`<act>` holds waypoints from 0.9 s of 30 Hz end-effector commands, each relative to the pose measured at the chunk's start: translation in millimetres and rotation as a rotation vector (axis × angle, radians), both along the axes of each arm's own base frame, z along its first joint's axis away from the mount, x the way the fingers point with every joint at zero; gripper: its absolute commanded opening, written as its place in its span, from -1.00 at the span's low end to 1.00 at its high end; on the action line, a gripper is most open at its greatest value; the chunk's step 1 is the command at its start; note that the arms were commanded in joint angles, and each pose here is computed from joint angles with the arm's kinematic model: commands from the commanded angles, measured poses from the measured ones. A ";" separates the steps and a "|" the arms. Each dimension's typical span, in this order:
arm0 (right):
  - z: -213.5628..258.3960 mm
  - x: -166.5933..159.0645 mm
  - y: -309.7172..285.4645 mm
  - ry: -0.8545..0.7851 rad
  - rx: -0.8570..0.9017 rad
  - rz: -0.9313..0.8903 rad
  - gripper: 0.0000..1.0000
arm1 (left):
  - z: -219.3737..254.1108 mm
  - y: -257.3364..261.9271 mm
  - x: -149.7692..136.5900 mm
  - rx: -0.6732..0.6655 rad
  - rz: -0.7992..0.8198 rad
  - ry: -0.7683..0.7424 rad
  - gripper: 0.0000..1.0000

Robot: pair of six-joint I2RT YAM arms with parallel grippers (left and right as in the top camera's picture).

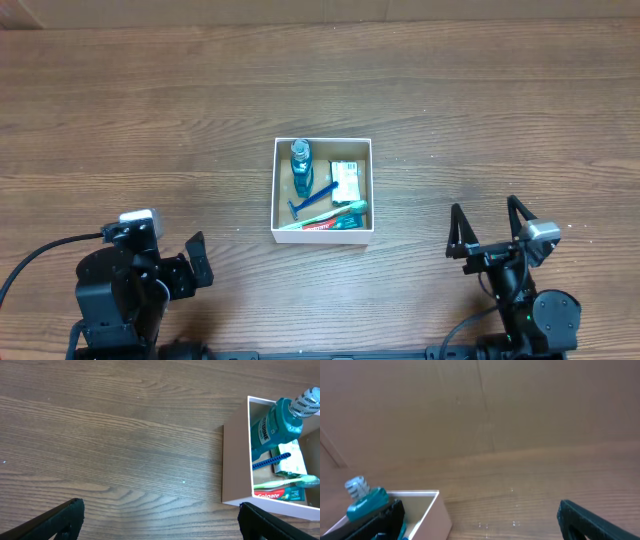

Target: Pack container

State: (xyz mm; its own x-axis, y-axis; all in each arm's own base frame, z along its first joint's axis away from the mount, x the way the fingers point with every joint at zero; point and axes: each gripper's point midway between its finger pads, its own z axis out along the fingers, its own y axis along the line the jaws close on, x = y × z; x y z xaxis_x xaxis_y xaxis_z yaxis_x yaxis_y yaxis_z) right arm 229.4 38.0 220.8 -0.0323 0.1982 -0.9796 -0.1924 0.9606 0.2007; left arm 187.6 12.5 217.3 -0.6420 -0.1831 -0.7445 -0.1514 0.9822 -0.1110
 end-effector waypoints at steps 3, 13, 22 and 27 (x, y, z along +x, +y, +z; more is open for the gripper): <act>-2.7 8.4 -1.0 -0.121 -0.053 -0.013 1.00 | 0.4 -2.5 0.2 -0.017 -0.004 -0.006 1.00; -49.7 14.8 -5.3 0.016 -0.053 -0.037 1.00 | 0.4 -2.5 0.2 -0.017 -0.004 -0.006 1.00; -49.7 14.8 -5.3 0.016 -0.053 -0.037 1.00 | 0.4 -2.5 0.2 -0.017 -0.004 -0.006 1.00; -49.7 14.8 -5.3 0.016 -0.053 -0.037 1.00 | 0.4 -2.5 0.2 -0.017 -0.004 -0.006 1.00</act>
